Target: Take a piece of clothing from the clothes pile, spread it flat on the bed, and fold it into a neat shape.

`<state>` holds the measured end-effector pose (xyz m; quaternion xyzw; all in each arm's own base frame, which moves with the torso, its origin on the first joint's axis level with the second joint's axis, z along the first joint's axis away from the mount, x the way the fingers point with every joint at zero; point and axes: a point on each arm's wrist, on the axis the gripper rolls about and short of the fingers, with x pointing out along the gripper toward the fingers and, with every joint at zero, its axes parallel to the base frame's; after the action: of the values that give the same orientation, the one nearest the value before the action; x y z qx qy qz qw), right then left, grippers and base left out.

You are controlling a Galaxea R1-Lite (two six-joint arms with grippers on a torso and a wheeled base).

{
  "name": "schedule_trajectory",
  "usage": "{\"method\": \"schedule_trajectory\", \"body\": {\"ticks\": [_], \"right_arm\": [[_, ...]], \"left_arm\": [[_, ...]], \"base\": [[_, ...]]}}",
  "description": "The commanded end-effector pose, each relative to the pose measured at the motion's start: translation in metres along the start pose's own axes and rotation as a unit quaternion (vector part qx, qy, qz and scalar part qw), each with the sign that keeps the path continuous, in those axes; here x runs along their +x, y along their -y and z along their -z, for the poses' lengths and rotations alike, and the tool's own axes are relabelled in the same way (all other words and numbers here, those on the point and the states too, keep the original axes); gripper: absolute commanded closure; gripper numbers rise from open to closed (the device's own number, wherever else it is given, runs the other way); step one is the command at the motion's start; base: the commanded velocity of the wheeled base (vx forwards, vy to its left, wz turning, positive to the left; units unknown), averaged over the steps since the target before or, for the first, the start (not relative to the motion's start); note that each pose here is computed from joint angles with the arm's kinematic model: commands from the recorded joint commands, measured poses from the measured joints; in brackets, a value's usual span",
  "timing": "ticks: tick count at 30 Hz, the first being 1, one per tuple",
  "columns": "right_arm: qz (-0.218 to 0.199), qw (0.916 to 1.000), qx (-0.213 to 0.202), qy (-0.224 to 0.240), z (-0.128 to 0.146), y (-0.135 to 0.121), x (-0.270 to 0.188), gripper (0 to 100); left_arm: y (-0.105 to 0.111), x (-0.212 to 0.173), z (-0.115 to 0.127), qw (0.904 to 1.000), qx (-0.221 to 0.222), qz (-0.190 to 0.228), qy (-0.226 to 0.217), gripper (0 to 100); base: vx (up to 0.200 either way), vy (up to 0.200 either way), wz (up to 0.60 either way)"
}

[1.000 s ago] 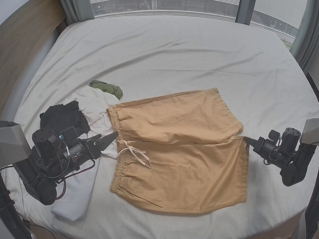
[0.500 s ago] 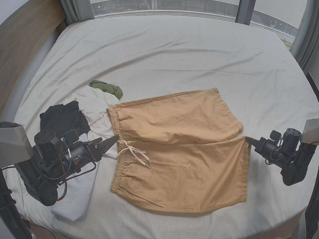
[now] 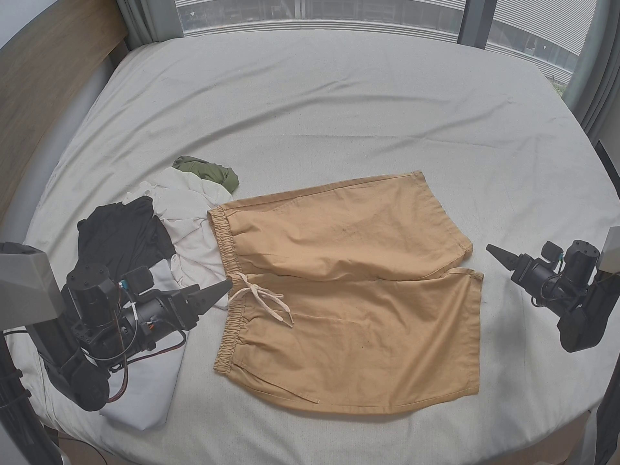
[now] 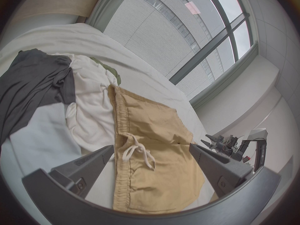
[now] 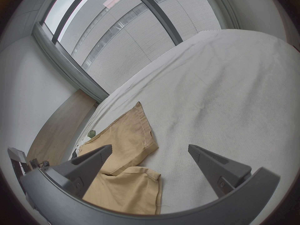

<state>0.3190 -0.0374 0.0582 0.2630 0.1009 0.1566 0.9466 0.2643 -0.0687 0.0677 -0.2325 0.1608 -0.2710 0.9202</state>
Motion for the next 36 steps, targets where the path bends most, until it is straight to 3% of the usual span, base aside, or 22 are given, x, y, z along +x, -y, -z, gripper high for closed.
{"method": "schedule_trajectory", "body": {"ticks": [1, 7, 16, 36], "right_arm": [[-0.015, 0.9998, -0.011, -0.002, -0.004, -0.011, -0.01, 0], [-0.037, 0.999, -0.018, -0.015, 0.0, -0.024, -0.013, 0], [-0.04, 0.9982, -0.04, -0.021, 0.003, -0.028, -0.015, 0], [-0.039, 0.9982, -0.041, -0.021, 0.003, -0.028, -0.014, 0]], "left_arm": [[0.0, -0.013, 0.013, 0.9994, -0.012, -0.013, -0.03, 0], [0.004, -0.021, 0.017, 0.9991, -0.013, -0.013, -0.039, 0], [0.007, -0.037, 0.039, 0.9947, -0.028, -0.028, -0.095, 0], [-0.015, -0.031, 0.077, 0.98, -0.037, -0.067, -0.183, 0]], "base": [[0.0, 0.0, 0.0], [0.0, 0.0, 0.0], [0.0, 0.0, 0.0], [0.0, 0.0, 0.0]]}}
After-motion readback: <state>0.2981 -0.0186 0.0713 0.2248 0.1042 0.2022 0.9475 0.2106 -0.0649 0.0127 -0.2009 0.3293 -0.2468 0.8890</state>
